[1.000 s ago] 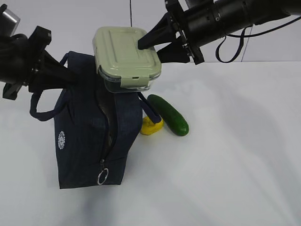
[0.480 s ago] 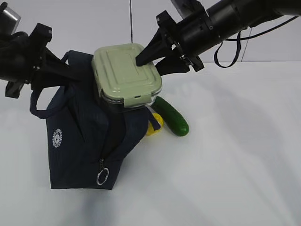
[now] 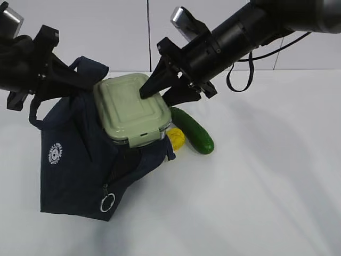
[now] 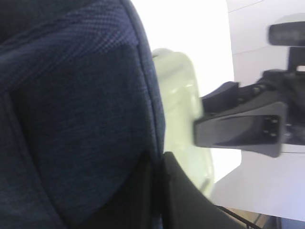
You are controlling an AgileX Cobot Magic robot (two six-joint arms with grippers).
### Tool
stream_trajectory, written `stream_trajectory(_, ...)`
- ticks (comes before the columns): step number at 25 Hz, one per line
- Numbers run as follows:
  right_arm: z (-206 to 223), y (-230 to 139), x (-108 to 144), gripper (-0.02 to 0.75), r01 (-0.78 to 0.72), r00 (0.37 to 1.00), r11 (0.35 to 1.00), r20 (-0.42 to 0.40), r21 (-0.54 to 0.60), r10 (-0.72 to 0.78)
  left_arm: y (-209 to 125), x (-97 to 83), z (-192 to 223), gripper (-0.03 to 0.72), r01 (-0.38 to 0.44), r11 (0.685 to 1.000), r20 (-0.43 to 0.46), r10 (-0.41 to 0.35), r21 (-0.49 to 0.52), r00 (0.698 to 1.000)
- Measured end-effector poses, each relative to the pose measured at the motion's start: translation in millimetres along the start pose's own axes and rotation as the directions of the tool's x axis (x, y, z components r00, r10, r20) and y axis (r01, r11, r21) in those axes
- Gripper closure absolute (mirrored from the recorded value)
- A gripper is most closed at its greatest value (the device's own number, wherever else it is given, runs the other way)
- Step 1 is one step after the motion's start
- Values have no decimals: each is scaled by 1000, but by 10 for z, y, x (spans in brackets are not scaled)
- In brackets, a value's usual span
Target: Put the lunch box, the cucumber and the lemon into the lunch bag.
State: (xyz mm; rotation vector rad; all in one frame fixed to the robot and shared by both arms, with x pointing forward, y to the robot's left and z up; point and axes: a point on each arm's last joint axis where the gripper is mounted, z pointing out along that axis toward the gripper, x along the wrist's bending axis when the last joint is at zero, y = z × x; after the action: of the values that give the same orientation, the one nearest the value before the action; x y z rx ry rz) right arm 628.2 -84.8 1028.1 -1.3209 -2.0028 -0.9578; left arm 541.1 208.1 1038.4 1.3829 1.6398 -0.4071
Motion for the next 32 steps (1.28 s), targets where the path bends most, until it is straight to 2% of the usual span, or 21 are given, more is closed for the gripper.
stream_trajectory(6,161,-23,-89,369,-12,1000,999,15,41,12,-6,8,21,693,14,1000,12,-14,15,1000)
stream_trajectory(14,310,-45,14,369,35,999,998,32,45,-36,-80,-8,220,694,25,997,45,-29,74,999)
stream_trajectory(21,331,-2,9,369,64,997,998,49,-2,-64,-56,-83,231,694,63,997,115,-68,45,991)
stream_trajectory(32,471,35,-8,369,116,993,992,-11,-41,-117,-55,-84,231,693,61,997,116,-65,44,991)
